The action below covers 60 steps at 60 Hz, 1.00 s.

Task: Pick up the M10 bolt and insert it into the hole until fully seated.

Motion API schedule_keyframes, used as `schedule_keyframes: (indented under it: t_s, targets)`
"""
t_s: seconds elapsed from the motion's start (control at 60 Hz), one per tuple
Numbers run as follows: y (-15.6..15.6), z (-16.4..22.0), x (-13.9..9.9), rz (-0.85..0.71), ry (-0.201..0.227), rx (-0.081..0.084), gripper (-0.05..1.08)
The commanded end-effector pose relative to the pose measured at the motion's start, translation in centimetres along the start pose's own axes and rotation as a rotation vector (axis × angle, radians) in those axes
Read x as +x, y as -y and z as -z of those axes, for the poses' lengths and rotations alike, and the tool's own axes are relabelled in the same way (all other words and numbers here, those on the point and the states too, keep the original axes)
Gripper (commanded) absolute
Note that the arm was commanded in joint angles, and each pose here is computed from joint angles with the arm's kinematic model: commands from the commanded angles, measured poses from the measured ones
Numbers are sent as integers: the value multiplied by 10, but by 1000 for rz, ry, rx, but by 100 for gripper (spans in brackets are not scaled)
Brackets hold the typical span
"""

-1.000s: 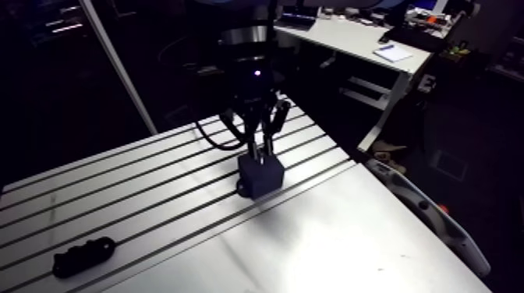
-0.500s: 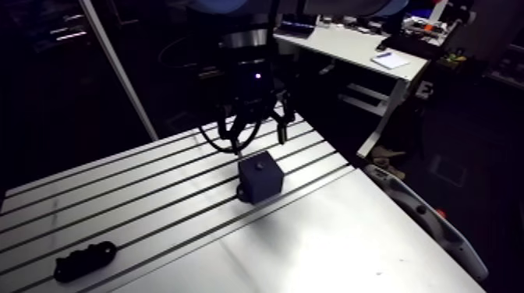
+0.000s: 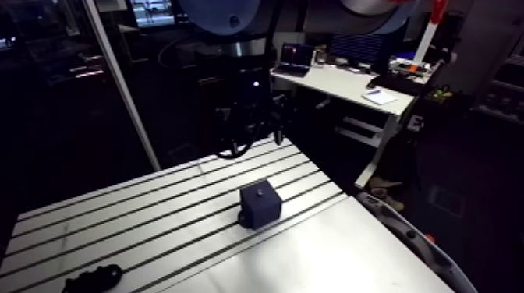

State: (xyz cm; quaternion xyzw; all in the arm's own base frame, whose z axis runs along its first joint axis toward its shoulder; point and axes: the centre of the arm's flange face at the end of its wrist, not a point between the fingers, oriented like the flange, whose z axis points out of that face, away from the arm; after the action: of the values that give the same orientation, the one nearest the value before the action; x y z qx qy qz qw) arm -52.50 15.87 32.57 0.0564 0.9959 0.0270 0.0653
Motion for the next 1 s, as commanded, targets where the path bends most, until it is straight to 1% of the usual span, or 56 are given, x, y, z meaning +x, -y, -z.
schedule_keyframes:
  t_s: [0.017,0.033,0.05,0.067,0.083,0.1,0.167,0.217,0.233,0.317,0.417,0.433,0.45,0.467,0.567,0.633,0.683,0.7,0.717,0.867,1.0]
  targets:
    - [19,53,-31,0,-24,45,1]
    - [21,57,-35,1,-15,58,1]
    - [21,57,-35,1,-15,58,1]
    - [22,62,-38,1,-9,67,1]
    - [22,62,-38,1,-9,67,1]
    - [24,69,-42,2,-10,72,1]
    - [25,82,-48,-1,-16,72,1]
    - [28,98,-53,2,-31,68,1]
    - [30,106,-54,4,-44,70,1]
    - [37,119,-53,14,-56,74,1]
    - [51,139,-51,26,-73,66,1]
    - [57,145,-50,35,-78,61,1]
    - [57,145,-50,35,-78,61,1]
    - [62,151,-49,43,-86,55,1]
    - [72,162,-43,57,-100,49,1]
    - [82,164,-37,58,-96,48,1]
    - [97,167,-32,76,-91,46,1]
    - [97,167,-32,76,-91,46,1]
    - [105,169,-30,86,-93,43,1]
    - [120,179,-27,94,-106,37,1]
    - [139,180,-28,121,-101,31,1]
